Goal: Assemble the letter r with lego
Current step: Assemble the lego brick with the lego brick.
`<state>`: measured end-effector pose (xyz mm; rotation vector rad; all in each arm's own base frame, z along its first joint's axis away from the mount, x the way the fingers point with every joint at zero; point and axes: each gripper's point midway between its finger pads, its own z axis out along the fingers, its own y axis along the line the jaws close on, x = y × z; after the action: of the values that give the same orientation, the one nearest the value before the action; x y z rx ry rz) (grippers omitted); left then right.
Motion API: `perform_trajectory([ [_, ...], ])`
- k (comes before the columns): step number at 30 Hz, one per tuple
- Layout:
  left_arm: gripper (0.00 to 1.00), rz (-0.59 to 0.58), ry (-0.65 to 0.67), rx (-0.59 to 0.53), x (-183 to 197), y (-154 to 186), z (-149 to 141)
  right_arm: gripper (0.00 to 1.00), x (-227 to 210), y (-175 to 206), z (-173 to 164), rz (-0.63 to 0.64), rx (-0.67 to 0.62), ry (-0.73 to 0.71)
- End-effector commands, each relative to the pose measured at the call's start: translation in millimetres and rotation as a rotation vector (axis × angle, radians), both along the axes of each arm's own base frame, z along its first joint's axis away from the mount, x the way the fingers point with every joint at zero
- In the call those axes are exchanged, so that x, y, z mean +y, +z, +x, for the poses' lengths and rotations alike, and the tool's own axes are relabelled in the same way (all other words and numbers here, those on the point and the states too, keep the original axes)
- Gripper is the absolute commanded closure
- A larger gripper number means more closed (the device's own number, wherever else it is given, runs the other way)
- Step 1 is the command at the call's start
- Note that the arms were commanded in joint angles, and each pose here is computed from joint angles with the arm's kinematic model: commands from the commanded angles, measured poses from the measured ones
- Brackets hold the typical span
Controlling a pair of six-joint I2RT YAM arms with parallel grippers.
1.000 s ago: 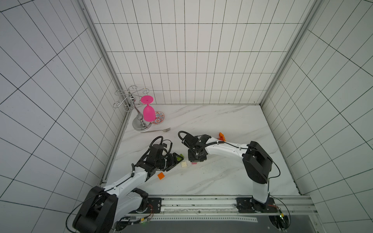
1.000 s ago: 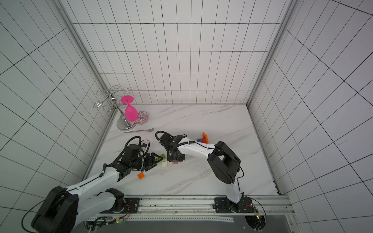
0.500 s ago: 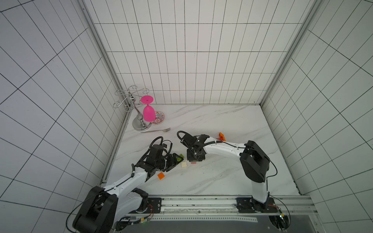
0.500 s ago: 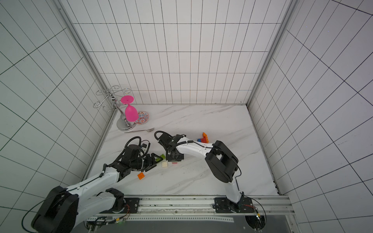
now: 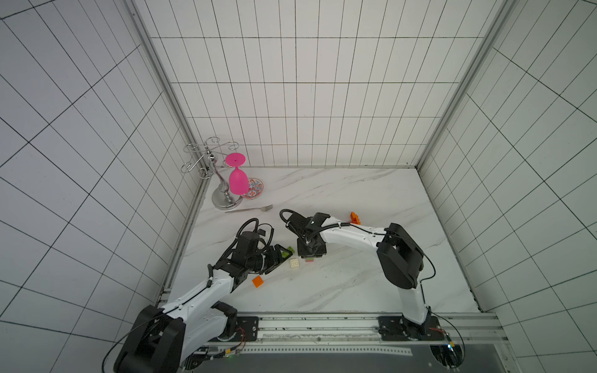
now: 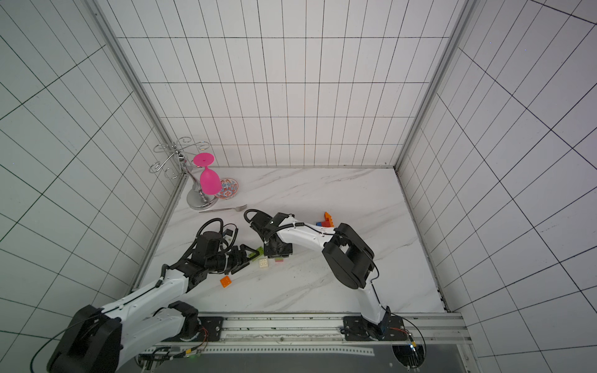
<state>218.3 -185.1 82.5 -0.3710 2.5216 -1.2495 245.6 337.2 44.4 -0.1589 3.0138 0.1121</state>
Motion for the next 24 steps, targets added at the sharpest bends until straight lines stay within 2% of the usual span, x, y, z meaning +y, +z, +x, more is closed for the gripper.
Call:
perform_trajectory([
  [1,0.28,0.008,0.008,-0.002,4,-2,-2,1.00,-32,-34,-9,-0.179,0.069,0.033],
  [12,0.28,-0.011,0.035,0.026,8,-3,0,1.00,-48,-61,-23,-0.189,0.130,0.113],
  [17,0.28,-0.047,0.063,0.046,10,1,4,1.00,-66,-63,-21,-0.261,0.108,0.195],
  [20,0.27,-0.089,0.096,0.055,13,6,6,1.00,-66,-48,-16,-0.237,0.050,0.232],
  [24,0.27,-0.151,0.128,0.081,20,11,10,1.00,-41,-4,-5,-0.087,-0.074,0.265],
])
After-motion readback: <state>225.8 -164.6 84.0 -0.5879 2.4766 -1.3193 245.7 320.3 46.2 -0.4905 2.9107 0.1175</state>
